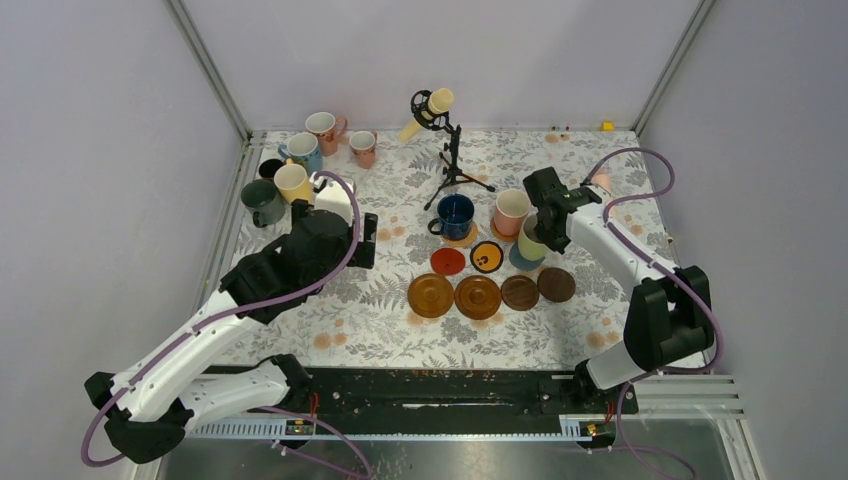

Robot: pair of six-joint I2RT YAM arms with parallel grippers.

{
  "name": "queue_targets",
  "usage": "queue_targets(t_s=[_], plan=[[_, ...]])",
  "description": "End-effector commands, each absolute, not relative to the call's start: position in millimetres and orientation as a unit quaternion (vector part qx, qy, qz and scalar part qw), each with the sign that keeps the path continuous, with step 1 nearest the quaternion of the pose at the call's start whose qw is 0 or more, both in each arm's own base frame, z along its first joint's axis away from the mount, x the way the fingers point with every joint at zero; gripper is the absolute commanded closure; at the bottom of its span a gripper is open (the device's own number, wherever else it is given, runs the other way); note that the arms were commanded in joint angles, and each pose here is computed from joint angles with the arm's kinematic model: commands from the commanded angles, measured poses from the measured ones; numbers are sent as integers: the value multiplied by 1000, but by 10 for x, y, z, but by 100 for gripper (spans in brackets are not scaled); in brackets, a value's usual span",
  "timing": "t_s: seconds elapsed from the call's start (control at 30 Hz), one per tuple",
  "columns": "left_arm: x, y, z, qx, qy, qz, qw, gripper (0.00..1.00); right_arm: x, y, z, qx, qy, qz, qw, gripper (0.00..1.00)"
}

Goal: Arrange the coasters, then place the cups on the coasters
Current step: Place the cup on the coaster.

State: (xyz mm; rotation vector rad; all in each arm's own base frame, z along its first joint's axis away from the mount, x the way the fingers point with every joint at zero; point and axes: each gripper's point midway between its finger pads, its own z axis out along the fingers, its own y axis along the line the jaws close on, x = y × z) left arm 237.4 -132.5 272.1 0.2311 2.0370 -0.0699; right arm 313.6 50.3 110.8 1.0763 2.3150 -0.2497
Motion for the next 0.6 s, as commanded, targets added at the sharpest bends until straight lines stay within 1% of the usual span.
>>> queue_targets(t_s=[0.0, 0.57], plan=[[2414, -1302, 2864, 82, 834, -34, 544, 1, 3338, 494, 1244, 423, 845, -80, 317, 100], [2415, -1289, 2856, 81, 834, -31, 545, 1, 3337, 521, 1080, 430, 847, -83, 302, 100]])
